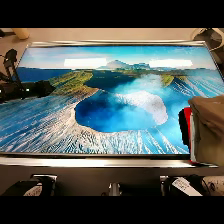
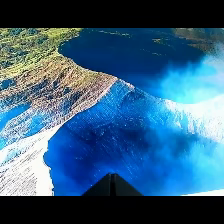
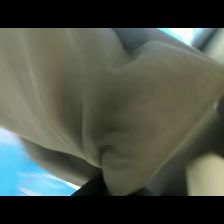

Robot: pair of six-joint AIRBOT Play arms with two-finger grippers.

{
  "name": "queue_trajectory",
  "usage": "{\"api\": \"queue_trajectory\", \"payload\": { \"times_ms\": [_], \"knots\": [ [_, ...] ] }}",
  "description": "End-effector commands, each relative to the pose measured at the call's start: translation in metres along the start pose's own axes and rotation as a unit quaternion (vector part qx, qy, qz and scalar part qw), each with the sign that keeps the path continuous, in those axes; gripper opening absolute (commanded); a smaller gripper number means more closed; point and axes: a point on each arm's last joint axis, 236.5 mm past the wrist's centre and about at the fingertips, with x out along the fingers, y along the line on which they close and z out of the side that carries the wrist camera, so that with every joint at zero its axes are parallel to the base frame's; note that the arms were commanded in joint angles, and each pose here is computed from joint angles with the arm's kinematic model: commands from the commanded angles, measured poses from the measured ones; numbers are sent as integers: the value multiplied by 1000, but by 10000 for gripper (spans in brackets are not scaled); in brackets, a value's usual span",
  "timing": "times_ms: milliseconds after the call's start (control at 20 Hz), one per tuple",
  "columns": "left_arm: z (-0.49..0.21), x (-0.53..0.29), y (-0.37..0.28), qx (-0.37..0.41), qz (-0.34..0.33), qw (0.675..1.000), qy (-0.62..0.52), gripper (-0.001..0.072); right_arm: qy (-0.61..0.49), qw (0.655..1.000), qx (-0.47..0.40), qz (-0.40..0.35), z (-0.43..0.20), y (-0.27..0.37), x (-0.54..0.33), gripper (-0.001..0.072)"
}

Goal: Fold the shirts.

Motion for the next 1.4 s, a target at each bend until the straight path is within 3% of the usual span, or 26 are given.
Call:
{"api": "queue_trajectory", "payload": {
  "times_ms": [0,100,150,200,250,300,450,550,700,800,850,900,950,1000,1100,1150,1350],
  "knots": [
    [0,0,-1,0,-2,1000,0,37,102,991,16,-86,-53,-50,54,16],
    [0,-2,-2,2,-3,1000,0,37,152,981,10,-124,-77,-73,80,23],
    [0,-4,-4,7,-4,1000,2,37,158,978,11,-136,-81,-79,87,69],
    [2,-7,-6,11,-5,1000,0,38,146,979,5,-141,-75,-83,90,232],
    [5,-11,-8,14,-6,1000,-5,37,114,984,-9,-136,-59,-81,92,582],
    [10,-15,-11,17,-8,1000,-12,38,93,988,-25,-121,-48,-74,89,690],
    [34,-30,-19,51,-6,998,-42,36,-81,994,-67,-37,35,-21,36,689],
    [60,-43,-10,91,35,993,-68,35,-247,962,-111,35,92,45,-41,665],
    [94,-50,50,115,206,970,-59,34,-377,886,-239,124,86,179,-123,665],
    [80,-30,72,121,267,956,7,37,-338,867,-322,171,27,261,-104,665],
    [58,-12,74,116,265,956,55,95,-290,874,-354,166,-7,288,-73,668],
    [31,2,77,110,266,951,111,318,-226,883,-385,146,-42,304,-34,670],
    [-6,12,83,102,271,940,183,648,-148,889,-417,122,-77,308,3,671],
    [-39,15,90,105,276,924,243,684,-64,889,-443,98,-110,304,36,670],
    [-76,22,93,94,264,921,271,638,51,886,-458,55,-152,292,79,668],
    [-75,28,86,77,249,935,242,596,67,884,-460,45,-161,292,90,668],
    [-45,33,74,71,231,957,163,600,46,885,-460,54,-168,308,96,670]
  ]
}}
